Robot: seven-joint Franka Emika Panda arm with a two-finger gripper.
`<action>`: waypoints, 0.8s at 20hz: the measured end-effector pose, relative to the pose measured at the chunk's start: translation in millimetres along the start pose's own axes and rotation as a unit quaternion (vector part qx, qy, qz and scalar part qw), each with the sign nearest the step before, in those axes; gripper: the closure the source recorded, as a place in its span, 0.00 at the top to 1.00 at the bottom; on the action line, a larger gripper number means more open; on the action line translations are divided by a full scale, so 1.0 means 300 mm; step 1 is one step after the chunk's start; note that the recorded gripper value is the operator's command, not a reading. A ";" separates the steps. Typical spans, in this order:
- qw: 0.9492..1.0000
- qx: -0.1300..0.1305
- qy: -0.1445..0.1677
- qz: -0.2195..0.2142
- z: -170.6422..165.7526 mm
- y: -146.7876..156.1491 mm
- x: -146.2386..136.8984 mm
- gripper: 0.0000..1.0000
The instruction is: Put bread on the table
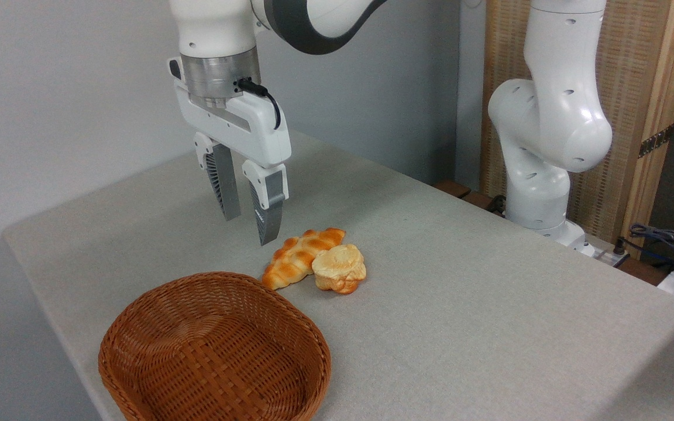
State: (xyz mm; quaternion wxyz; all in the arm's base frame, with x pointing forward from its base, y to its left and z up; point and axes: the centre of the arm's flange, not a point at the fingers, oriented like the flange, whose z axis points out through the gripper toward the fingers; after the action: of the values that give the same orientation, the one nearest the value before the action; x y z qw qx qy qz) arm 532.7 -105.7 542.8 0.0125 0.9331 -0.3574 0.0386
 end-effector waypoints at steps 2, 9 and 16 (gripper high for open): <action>1.000 0.001 0.003 -0.004 -0.010 -0.011 -0.009 1.00; 1.000 0.004 0.009 -0.017 -0.034 -0.049 -0.040 1.00; 0.999 0.013 0.026 -0.025 -0.099 -0.066 -0.046 1.00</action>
State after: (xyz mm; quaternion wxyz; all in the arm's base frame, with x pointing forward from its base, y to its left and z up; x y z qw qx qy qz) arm 534.0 -80.3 571.4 0.0108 0.9405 -0.3327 0.0675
